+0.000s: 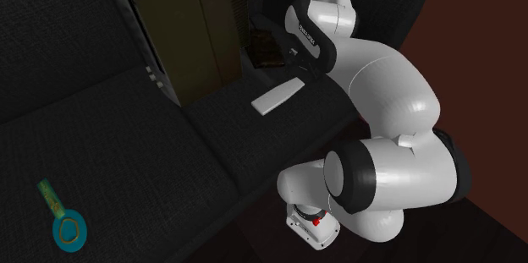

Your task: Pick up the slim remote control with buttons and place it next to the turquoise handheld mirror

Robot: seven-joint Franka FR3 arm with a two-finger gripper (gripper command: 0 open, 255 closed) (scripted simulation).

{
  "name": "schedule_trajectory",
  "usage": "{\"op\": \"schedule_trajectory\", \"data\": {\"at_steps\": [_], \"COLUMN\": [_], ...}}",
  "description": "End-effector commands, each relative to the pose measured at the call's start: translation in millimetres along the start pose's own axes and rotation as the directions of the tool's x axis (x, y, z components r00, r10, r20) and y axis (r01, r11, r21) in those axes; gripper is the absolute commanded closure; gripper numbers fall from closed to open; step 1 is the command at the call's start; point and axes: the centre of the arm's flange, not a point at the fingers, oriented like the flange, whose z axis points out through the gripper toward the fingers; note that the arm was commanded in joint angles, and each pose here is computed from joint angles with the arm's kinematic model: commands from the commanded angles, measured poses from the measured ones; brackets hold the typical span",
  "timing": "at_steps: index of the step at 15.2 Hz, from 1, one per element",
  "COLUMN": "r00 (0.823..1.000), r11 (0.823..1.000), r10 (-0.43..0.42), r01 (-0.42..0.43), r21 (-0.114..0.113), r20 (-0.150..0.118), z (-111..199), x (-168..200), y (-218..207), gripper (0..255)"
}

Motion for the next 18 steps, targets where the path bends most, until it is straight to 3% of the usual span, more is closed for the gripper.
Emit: {"op": "schedule_trajectory", "data": {"at_steps": [1, 3, 4, 13, 18], "r00": [1.0, 1.0, 1.0, 1.0, 1.0], "r11": [1.0, 1.0, 1.0, 1.0, 1.0], "r10": [-0.001, -0.001, -0.001, -0.001, -0.001], "r01": [0.001, 0.001, 0.001, 0.001, 0.001], "r21": [-0.001, -0.001, -0.001, -0.001, -0.001], "r20": [0.001, 0.001, 0.001, 0.001, 0.001], "z": [1, 1, 1, 1, -25], "x": [0, 0, 0, 0, -4], "y": [-1, -1, -1, -1, -4], "gripper": [0, 0, 255, 255, 255]}}
